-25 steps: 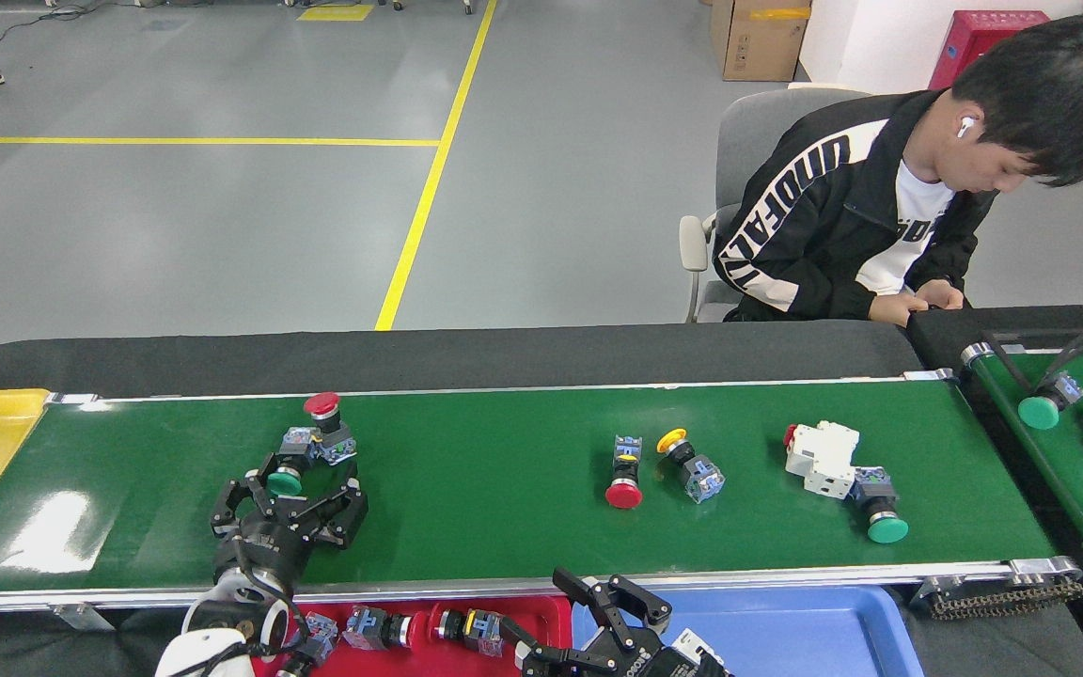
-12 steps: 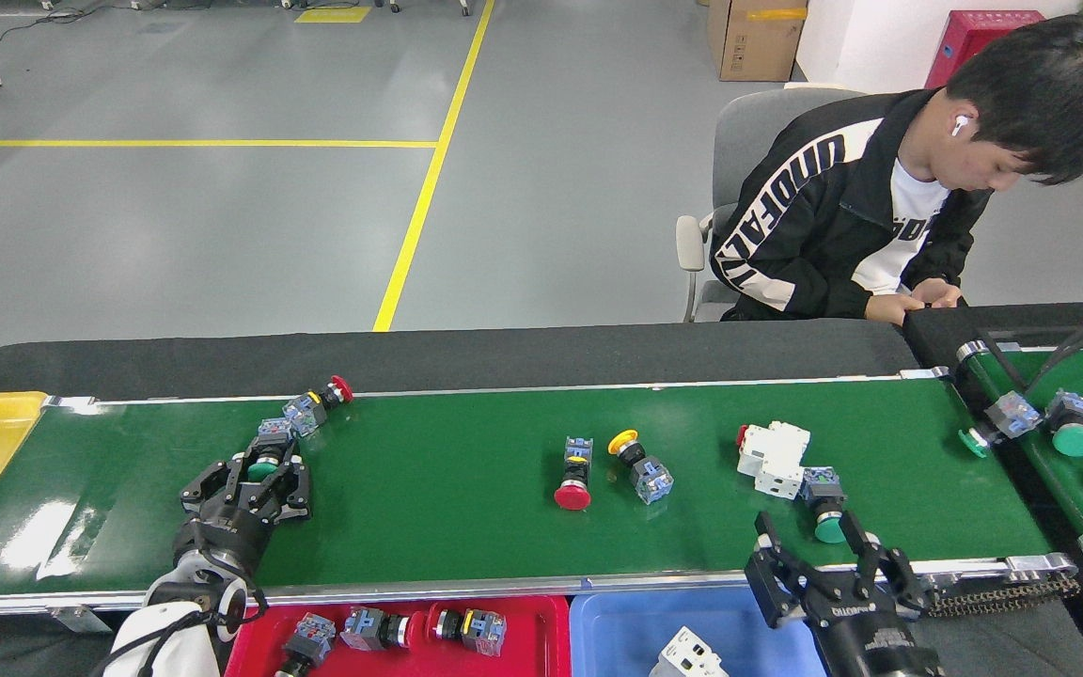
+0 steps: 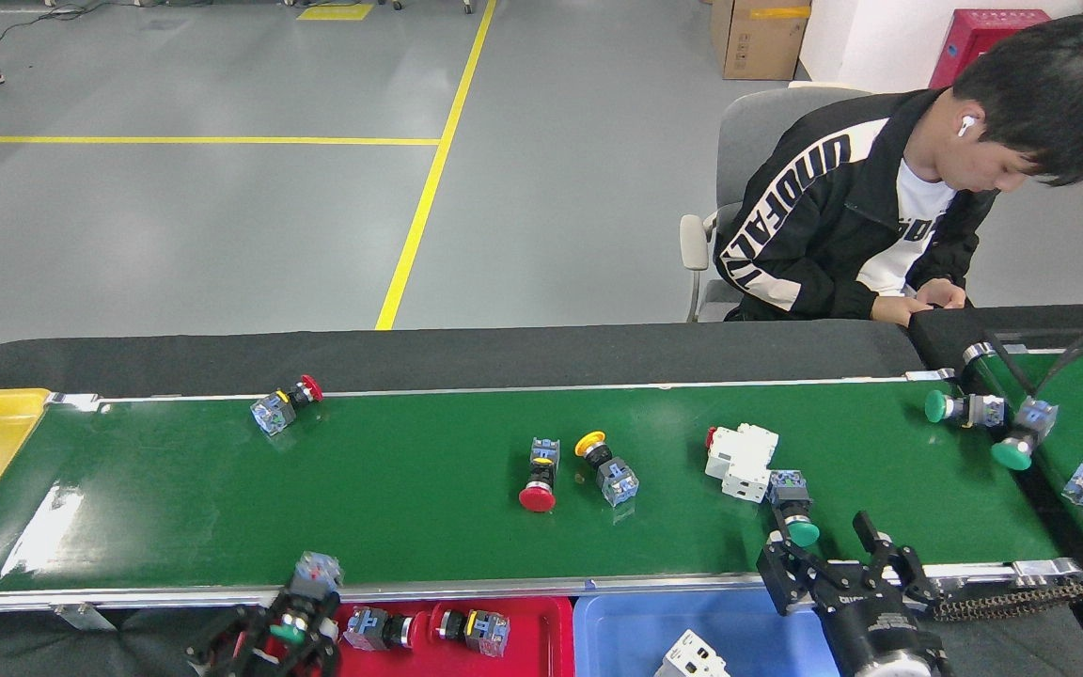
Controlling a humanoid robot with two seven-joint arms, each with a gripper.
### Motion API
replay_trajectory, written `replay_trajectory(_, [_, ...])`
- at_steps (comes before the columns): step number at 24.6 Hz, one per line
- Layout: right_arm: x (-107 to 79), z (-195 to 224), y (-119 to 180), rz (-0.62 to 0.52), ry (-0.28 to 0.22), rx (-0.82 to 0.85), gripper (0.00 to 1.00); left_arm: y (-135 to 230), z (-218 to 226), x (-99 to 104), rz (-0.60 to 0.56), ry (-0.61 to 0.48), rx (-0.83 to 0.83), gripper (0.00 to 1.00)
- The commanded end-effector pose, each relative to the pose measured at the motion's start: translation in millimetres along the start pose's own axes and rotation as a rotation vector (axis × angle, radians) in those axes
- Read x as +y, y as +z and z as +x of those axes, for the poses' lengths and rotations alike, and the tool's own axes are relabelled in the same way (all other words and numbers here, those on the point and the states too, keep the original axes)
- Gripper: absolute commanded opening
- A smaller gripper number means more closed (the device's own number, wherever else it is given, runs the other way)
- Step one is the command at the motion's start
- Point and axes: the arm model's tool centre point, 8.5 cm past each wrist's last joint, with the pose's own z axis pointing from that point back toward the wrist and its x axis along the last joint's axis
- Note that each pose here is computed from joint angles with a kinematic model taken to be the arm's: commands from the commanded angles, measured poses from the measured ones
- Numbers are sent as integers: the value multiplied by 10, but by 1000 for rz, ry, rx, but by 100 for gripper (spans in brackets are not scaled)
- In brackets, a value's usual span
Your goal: Pick switch part from conveyor to tray
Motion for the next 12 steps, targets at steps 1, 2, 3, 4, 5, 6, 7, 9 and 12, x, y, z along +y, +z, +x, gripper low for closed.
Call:
replay_trajectory(1, [-28, 15, -56, 10, 10, -31, 52, -10, 3, 73, 33, -12, -16, 100])
replay_trajectory(2, [-13, 35, -58, 18, 19, -62, 36, -13, 6, 76, 36, -6, -11, 100])
replay_trajectory(3, [11, 57, -52, 26, 25, -89, 25, -22, 18, 84, 42, 1, -5, 100])
replay_trajectory(4, [6, 73, -50, 24, 29, -108, 18, -31, 31, 86, 43, 7, 1, 100])
replay_trajectory(5, [7, 89, -49, 24, 29, -119, 13, -40, 44, 89, 47, 14, 7, 100])
replay_trajectory(6, [-4, 103, -51, 22, 29, -129, 11, -44, 42, 92, 50, 21, 20, 100])
replay_trajectory(7, [-9, 126, -55, 18, 25, -141, 9, -47, 25, 87, 50, 28, 50, 100])
replay_trajectory(9, [-61, 177, -38, 2, 16, -170, 9, -18, -82, 81, 50, 37, 131, 100])
replay_trajectory(12, [-314, 257, 84, -73, -6, -248, 9, 95, -337, 45, 39, 69, 312, 100])
